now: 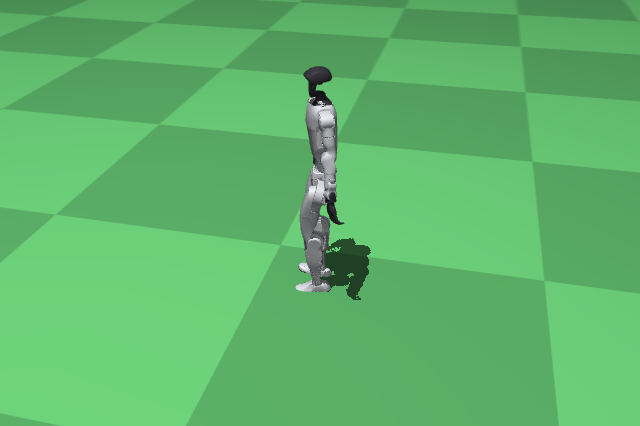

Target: Stand up

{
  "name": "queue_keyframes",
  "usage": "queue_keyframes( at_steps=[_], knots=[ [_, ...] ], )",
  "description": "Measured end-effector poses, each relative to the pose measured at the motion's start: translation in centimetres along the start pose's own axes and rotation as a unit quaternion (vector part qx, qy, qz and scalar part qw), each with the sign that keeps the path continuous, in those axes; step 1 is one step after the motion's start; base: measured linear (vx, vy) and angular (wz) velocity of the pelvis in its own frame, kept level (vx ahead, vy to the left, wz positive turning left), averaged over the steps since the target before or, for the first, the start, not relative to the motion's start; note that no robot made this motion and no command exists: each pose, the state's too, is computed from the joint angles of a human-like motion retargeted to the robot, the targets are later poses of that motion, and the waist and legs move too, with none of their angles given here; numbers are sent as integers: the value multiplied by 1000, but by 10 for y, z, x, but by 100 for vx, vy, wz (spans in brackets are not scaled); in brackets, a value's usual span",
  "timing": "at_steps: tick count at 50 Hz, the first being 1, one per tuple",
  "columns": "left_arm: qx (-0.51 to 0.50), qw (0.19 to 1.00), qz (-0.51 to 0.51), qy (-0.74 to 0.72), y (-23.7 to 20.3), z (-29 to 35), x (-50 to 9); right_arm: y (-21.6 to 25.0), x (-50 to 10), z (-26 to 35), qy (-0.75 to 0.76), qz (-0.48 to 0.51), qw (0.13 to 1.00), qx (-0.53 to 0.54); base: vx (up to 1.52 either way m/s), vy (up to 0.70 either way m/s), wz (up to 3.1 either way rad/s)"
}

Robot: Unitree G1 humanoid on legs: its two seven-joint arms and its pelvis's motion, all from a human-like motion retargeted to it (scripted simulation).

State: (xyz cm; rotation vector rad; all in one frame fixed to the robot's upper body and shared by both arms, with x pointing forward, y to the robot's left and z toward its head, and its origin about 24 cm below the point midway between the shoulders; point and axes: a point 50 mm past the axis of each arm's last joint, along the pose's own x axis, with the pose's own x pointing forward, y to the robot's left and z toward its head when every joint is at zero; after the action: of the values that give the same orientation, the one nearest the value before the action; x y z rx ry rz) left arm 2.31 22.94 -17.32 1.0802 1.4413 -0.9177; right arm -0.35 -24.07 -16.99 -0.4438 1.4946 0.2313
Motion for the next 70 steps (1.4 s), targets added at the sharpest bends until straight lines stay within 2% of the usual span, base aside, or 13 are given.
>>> queue_keyframes(
  at_steps=[5,15,30,40,52,60,70],
  knots=[
    [-7,1000,16,-24,4,12,0,1,-1,-11,20,-2,999,-24,-1,9,44],
    [20,998,45,-40,19,18,-2,11,-1,-14,12,6,1000,12,1,7,17],
    [-5,1000,9,-2,-6,-7,0,-3,-1,6,-49,-15,997,-49,4,14,-33],
    [-50,997,5,-64,-20,-22,-4,-32,-18,-23,-72,-48,989,-123,1,0,-36],
    [-126,977,17,-174,-30,-43,-24,-21,-46,-72,-94,54,994,-35,6,-4,-37],
    [-99,978,-44,-180,-51,-57,-32,-9,-56,-83,-106,111,988,-1,7,-6,-24],
    [-167,950,-83,-250,-73,-36,-36,5,-57,-83,-143,129,974,118,1,-3,-14]
  ],
)
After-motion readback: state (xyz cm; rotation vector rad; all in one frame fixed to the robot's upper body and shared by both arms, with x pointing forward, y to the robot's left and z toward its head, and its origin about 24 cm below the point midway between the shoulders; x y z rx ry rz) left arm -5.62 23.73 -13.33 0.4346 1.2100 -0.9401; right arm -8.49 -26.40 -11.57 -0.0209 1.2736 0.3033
